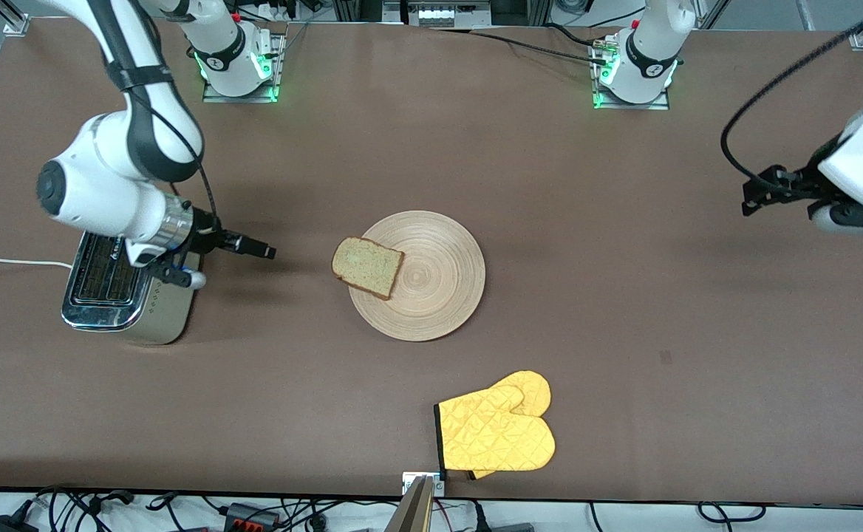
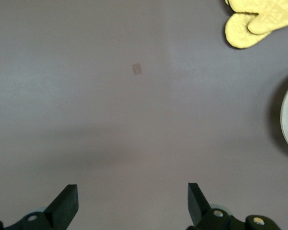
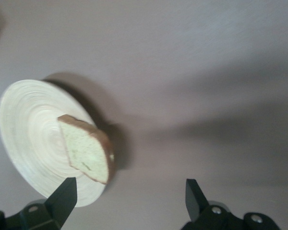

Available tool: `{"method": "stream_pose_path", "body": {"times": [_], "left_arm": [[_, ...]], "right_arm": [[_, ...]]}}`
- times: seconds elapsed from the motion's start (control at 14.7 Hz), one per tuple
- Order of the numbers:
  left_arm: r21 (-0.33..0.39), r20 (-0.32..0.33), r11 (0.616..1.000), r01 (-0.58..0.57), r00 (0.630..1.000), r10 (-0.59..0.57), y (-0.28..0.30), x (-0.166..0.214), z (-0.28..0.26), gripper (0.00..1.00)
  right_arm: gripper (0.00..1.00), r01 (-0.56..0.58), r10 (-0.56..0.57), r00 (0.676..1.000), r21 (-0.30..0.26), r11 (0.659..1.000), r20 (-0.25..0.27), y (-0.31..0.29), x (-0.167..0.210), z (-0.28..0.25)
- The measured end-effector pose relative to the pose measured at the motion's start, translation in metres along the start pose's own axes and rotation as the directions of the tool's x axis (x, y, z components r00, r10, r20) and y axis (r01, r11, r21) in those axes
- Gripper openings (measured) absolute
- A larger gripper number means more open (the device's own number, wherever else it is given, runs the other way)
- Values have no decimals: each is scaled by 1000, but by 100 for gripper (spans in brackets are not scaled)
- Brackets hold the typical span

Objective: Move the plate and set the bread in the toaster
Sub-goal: 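Grasp the bread slice on the plate with the right gripper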

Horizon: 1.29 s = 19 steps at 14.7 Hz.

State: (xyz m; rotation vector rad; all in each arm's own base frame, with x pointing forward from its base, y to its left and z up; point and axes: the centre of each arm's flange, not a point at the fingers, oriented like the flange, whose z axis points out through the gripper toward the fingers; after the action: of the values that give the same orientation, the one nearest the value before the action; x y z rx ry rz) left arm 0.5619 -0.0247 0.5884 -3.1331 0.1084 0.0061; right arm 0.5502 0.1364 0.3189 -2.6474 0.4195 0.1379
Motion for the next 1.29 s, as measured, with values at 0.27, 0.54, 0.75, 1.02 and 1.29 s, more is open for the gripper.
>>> {"method": "stream_pose_path", "body": {"times": [0.27,0.54,0.75,1.02,1.29], "left_arm": [[0,-18,1000,-21,1000,21,11,-11,-8,100],[0,-22,999,-35,999,35,18,-10,-7,100],[1,-36,999,-39,999,39,21,-8,-9,100],[1,-42,999,-54,998,54,29,-7,-11,100],[2,-42,998,-59,997,60,32,-7,-11,100]], "right_arm": [[100,-33,33,999,103,994,-2,-2,-28,31],[100,33,-36,999,221,975,9,19,-26,77],[100,49,-51,999,236,971,3,35,-23,102],[100,62,-58,998,224,973,-25,24,-23,112],[100,42,-35,999,286,957,-32,4,-27,128]]}}
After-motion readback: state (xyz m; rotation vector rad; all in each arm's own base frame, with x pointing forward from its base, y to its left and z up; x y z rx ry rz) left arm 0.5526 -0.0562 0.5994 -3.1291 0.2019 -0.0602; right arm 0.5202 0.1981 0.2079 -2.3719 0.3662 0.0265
